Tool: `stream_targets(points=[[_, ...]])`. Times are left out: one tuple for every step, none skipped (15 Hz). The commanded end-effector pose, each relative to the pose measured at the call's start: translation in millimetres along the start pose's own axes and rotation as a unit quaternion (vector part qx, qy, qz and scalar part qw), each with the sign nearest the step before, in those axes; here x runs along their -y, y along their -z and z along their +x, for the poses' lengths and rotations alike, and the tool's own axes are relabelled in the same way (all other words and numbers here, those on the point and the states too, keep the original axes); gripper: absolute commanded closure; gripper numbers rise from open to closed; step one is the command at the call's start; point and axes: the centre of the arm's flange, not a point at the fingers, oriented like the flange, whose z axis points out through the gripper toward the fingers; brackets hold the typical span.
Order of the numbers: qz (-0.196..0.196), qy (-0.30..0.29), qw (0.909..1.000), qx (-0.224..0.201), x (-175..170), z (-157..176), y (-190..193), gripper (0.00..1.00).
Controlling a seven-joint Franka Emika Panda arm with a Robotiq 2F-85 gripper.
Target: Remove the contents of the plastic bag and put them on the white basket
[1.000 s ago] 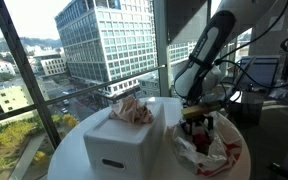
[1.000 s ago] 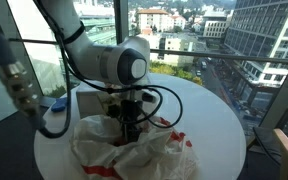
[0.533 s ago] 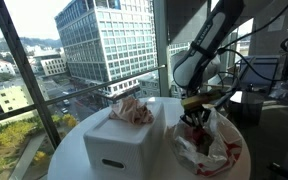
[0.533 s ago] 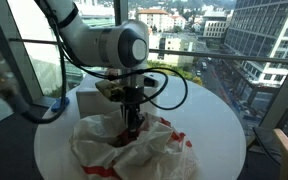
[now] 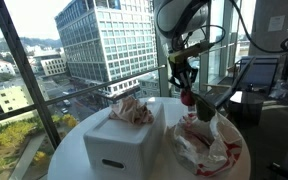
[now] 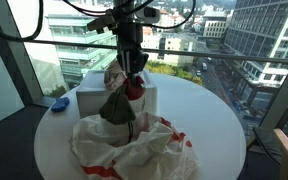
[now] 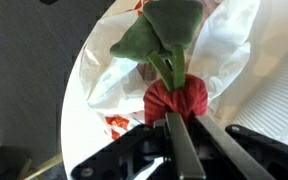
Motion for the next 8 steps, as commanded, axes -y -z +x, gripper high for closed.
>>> stream_targets(points=[[0.017,0.052,0.9957,-0.075,28,20,70,0.97],[0.027,0.067,0.9925,-0.098,40,26,79,0.97],[0.036,0.076,0.9899,-0.114,51,32,86,0.97],[0.049,0.092,0.9858,-0.131,65,38,88,0.97],[0.058,0.102,0.9819,-0.149,77,43,90,0.97],[0.07,0.117,0.9783,-0.156,92,46,89,0.97],[0.079,0.129,0.9746,-0.166,107,49,86,0.97],[0.087,0.143,0.9697,-0.178,120,51,84,0.97]])
